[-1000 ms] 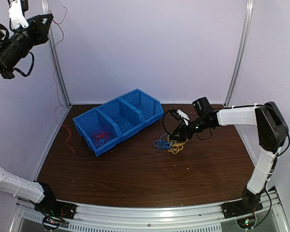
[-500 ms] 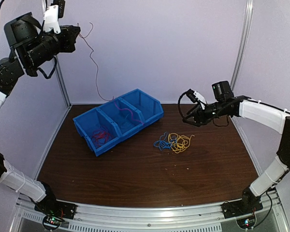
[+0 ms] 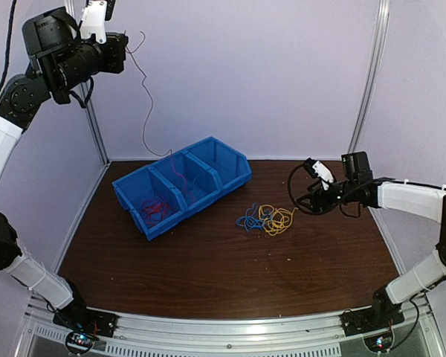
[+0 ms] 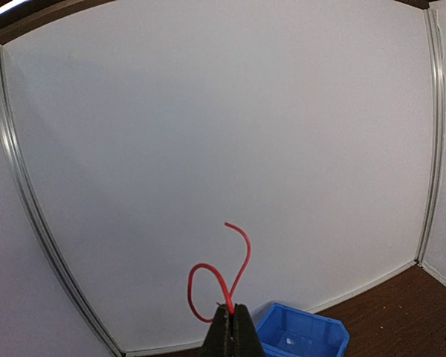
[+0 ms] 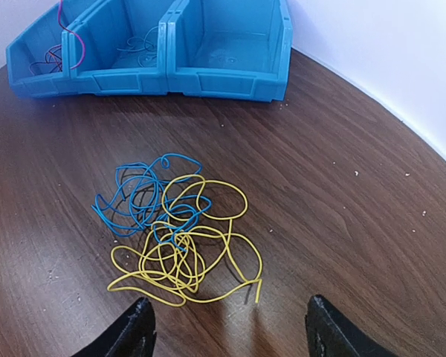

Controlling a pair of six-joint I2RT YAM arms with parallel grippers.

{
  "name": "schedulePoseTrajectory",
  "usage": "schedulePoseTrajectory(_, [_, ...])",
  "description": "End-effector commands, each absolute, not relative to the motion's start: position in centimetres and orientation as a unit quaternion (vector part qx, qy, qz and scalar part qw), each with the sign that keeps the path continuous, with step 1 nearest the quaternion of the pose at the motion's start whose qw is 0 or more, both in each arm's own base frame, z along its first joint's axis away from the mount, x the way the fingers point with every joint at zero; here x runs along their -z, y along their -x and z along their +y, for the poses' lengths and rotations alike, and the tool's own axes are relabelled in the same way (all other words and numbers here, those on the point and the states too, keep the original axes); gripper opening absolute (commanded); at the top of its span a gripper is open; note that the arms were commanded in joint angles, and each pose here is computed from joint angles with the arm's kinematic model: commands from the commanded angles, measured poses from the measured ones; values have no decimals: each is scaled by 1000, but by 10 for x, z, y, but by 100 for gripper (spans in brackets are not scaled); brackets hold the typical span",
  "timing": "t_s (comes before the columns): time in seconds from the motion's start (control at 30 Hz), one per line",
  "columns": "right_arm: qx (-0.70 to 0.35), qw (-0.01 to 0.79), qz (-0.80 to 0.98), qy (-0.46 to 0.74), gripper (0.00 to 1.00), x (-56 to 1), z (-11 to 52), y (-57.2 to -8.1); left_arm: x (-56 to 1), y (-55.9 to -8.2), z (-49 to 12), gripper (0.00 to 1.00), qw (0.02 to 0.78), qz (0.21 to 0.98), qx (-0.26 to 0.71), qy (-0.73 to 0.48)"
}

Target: Untangle the cables

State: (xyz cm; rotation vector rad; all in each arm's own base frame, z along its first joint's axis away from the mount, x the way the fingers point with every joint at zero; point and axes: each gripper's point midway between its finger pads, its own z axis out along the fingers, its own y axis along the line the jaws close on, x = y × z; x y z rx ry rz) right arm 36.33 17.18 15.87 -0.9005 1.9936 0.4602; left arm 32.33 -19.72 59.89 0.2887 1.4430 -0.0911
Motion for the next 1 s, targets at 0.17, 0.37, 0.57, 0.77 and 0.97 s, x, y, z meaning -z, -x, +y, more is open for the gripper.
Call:
schedulePoseTrajectory(0.17, [-202,462,779,374,70,-177,179,-366,-657,-303,-164,0,795,600,39,-78])
schedulePoseTrajectory(0.37, [-205,461,777,376,70,-179,180,-364,-662,-309,-156,0,799,598,3,-67])
schedulePoseTrajectory(0.57, [-207,461,776,377,70,-179,180,-363,-639,-332,-150,0,780,621,-37,-67])
schedulePoseTrajectory(0.77, [-209,459,776,379,70,-177,181,-362,-613,-361,-136,0,760,646,-31,-68])
schedulePoseTrajectory(0.97, [-205,457,777,381,70,-176,180,-363,-617,-371,-123,0,764,642,-15,-59])
